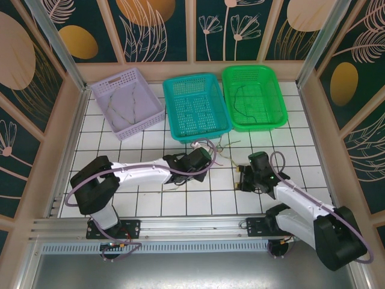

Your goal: Untangle the cables

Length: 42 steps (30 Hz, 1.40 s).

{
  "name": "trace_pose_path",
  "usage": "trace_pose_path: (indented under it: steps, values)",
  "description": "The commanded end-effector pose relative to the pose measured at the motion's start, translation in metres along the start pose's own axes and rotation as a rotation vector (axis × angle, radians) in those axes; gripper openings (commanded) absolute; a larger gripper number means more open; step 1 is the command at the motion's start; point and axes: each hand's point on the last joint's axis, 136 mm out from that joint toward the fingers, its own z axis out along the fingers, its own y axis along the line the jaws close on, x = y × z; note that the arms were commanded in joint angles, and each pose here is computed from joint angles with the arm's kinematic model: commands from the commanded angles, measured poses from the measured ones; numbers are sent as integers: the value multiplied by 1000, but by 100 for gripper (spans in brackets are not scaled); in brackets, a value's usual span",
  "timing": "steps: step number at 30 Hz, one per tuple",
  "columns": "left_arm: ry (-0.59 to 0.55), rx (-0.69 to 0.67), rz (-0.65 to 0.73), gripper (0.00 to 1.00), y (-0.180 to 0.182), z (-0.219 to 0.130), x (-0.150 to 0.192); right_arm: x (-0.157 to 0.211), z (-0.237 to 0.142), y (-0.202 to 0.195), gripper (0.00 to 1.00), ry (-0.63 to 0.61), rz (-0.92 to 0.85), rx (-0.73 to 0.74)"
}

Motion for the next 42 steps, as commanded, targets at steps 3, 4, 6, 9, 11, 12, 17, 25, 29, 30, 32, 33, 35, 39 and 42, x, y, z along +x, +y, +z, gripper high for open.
trace_pose_path:
  steps: [3,4,6,9,11,12,17,25,29,30,32,33,35,39,42]
  values:
    - [-42,41,21,0,1,-13,-1,-17,-1,27,41,-66,20,-102]
    - [-49,50,22,0,1,-16,-1,-19,-1,28,33,-69,27,-113]
    - [-63,64,24,0,1,-20,-2,-23,-2,32,13,-79,28,-136]
    - [-62,49,35,0,5,-21,0,-31,-17,44,0,-153,-15,-172]
    - [-50,31,46,0,8,-19,3,-38,-30,50,0,-211,-53,-186]
    - [-45,21,51,0,9,-19,4,-43,-37,53,0,-236,-70,-189]
    - [-49,0,52,0,14,-21,4,-59,-55,61,0,-271,-119,-220]
    - [-83,33,43,0,6,-27,-8,16,-42,48,53,116,-100,-125]
    - [-107,44,37,0,2,-30,-16,51,-47,44,62,195,-81,-90]
    - [-114,48,35,0,1,-32,-19,58,-45,40,63,214,-57,-82]
    - [-128,57,36,0,-1,-34,-23,64,-37,34,66,237,-2,-74]
    - [-134,64,37,0,-2,-35,-24,65,-34,34,67,242,31,-82]
    - [-144,73,36,0,-4,-37,-26,64,-27,38,68,234,77,-109]
    - [-165,105,29,0,-6,-44,-27,55,-21,68,70,178,150,-219]
    - [-165,121,29,0,-6,-48,-24,64,-15,88,71,204,150,-229]
